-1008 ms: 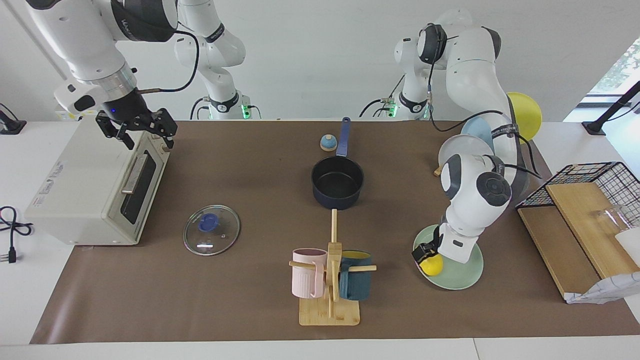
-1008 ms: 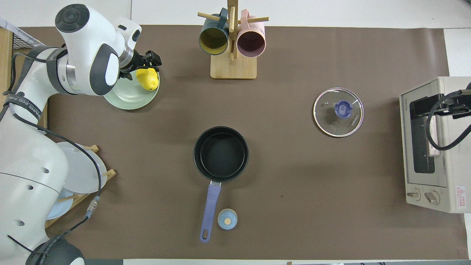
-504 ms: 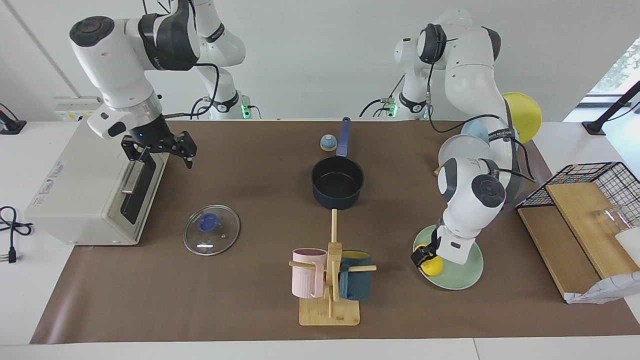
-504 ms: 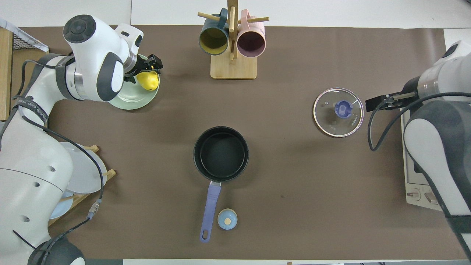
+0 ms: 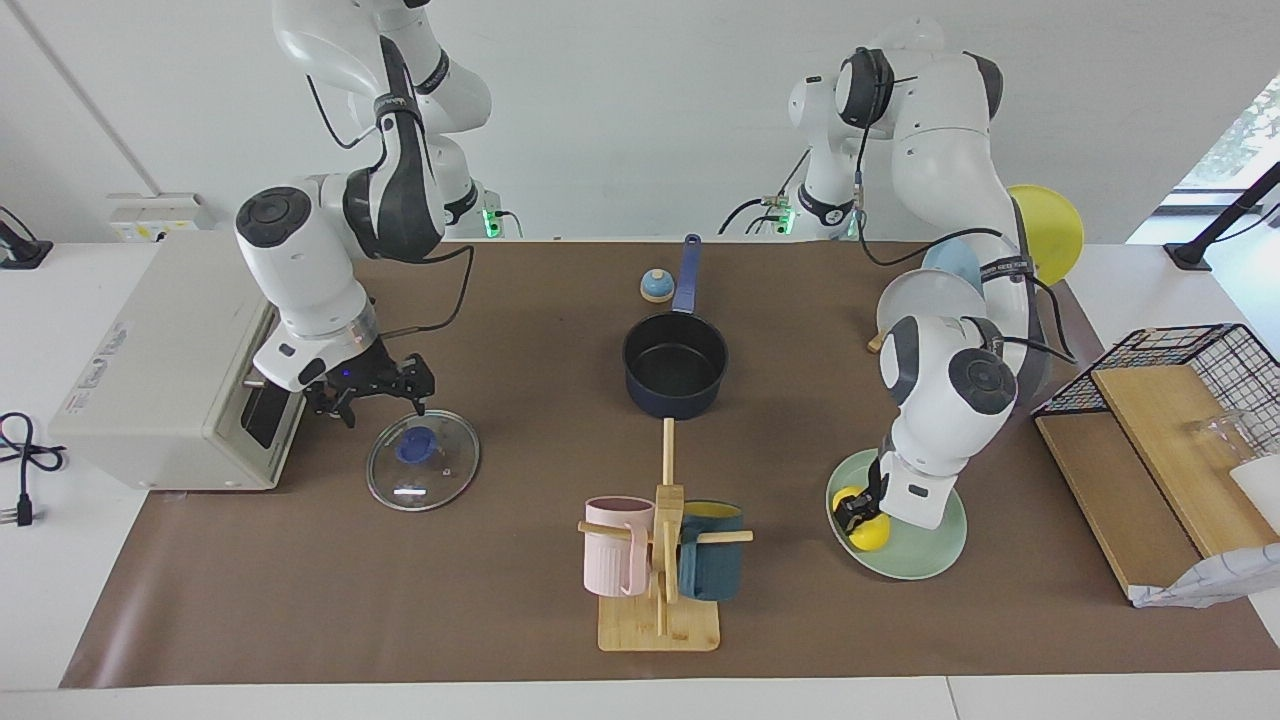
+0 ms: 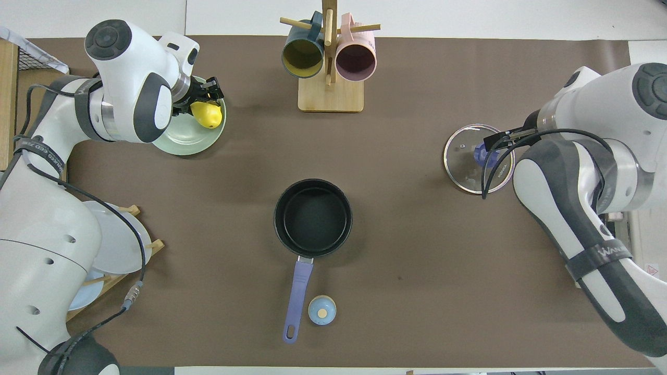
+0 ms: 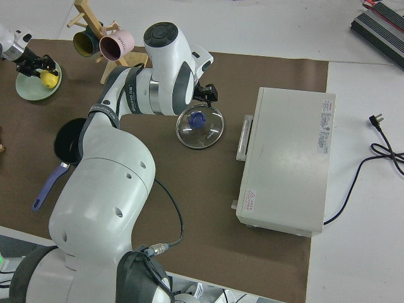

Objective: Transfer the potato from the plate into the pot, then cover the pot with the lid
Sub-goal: 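Grasp the potato with the left gripper while the right gripper reaches the lid, then carry the potato with the left gripper over the black saucepan, then lower the potato into the saucepan and open the left gripper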

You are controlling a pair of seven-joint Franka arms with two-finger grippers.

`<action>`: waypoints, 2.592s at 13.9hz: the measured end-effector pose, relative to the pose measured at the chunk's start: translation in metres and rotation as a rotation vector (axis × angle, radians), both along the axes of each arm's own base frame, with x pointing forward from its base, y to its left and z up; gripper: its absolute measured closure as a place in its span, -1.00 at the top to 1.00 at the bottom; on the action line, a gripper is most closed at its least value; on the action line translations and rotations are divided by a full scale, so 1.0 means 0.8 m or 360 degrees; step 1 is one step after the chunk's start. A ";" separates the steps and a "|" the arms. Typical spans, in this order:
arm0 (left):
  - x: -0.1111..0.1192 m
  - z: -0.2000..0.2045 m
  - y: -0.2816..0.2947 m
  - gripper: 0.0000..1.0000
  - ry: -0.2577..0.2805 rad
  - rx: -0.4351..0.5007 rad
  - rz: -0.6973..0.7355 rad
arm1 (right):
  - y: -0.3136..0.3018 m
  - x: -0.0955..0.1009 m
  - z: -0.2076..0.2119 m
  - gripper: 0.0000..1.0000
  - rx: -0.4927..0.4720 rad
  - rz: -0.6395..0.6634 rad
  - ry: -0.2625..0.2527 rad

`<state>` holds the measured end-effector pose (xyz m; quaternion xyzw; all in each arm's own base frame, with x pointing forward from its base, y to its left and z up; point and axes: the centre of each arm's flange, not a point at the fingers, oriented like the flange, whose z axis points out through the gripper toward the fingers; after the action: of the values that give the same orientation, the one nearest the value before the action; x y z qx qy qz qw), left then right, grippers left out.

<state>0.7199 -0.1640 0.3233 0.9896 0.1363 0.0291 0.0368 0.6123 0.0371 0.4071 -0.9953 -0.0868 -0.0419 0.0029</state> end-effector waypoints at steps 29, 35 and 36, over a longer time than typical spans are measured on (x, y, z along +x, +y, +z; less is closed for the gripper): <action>-0.319 0.094 -0.246 0.28 -0.0015 -0.0091 -0.0088 | 0.017 0.009 -0.106 1.00 -0.0032 0.0267 0.0031; -0.340 0.053 -0.262 0.28 0.0005 -0.0065 -0.0154 | 0.011 0.009 -0.107 0.84 -0.0035 0.0267 0.0035; -0.341 0.047 -0.264 0.28 0.0009 -0.0051 -0.0167 | 0.011 0.009 -0.107 0.83 -0.0035 0.0269 0.0036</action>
<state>0.4471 -0.3755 0.3608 0.9947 0.0847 0.0221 0.0537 0.6192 0.0457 0.3212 -0.9849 -0.1708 -0.0293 -0.0036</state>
